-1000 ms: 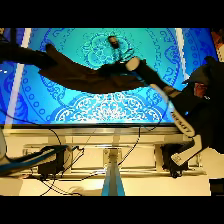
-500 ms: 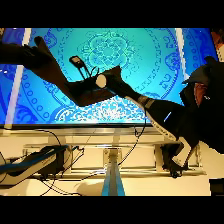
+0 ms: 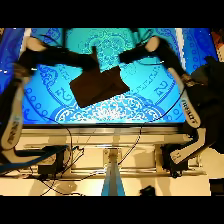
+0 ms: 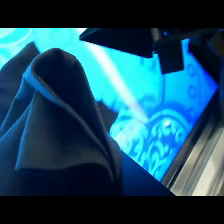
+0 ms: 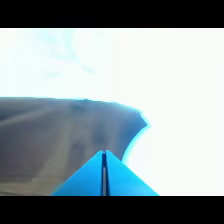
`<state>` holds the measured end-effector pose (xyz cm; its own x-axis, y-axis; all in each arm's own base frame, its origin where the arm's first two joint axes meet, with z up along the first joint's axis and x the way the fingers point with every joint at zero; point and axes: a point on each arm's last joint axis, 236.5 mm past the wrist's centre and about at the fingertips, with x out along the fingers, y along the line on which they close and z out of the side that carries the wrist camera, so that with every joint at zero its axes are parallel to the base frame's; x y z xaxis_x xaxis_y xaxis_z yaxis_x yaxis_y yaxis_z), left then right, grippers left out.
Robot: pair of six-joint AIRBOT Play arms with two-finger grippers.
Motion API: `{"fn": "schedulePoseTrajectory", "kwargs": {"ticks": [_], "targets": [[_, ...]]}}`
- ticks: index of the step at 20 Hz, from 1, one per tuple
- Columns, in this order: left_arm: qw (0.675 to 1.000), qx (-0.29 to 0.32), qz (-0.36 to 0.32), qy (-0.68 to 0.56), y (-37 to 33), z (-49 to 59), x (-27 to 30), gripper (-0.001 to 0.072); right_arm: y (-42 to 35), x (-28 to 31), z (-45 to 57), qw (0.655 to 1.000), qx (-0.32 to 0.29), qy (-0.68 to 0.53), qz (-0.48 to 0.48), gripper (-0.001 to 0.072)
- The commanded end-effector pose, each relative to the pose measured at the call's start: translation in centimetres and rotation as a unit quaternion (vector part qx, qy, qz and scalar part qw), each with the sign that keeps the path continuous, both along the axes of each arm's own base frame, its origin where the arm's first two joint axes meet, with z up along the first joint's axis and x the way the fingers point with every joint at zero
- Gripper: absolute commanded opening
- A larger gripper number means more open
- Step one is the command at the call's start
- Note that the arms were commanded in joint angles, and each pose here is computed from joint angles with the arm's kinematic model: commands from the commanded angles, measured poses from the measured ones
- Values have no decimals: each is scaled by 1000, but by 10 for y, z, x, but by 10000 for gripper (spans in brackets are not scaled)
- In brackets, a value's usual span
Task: Fold the clothes and pants, and hang the long-sleeved shirts on hangers.
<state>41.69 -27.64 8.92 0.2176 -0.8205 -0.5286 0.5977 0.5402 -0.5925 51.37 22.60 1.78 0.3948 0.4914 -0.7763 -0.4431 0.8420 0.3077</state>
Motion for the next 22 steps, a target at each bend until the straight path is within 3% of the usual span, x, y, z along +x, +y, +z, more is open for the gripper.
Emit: {"fn": "schedulePoseTrajectory", "kwargs": {"ticks": [1,2,3,4,6,8,13,14,18,21,22], "targets": [[996,-53,63,34,-64,-40,27,303,-92,4,-9,997,-16,51,-61,16],[996,-50,61,42,-70,-51,25,688,-112,5,-13,995,-17,60,-77,110],[996,-47,58,49,-72,-59,24,706,-128,5,-18,993,-18,66,-92,424],[996,-46,56,53,-72,-62,23,706,-142,4,-25,991,-18,77,-105,515],[995,-48,65,51,-63,-59,29,706,-162,-4,-45,984,-10,117,-133,519],[995,-51,76,48,-49,-54,37,705,-160,-17,-66,975,18,173,-141,602],[993,-58,83,64,-9,-48,46,697,-79,-30,-99,947,146,266,-107,645],[992,-59,87,63,-1,-48,50,697,-60,-33,-107,943,156,279,-97,711],[993,-41,99,46,39,-52,62,696,10,-60,-134,940,138,307,-50,696],[994,20,99,31,83,-66,63,696,57,-77,-135,947,124,297,-10,691],[994,38,101,31,100,-71,63,696,69,-81,-134,949,120,291,2,614]]}}
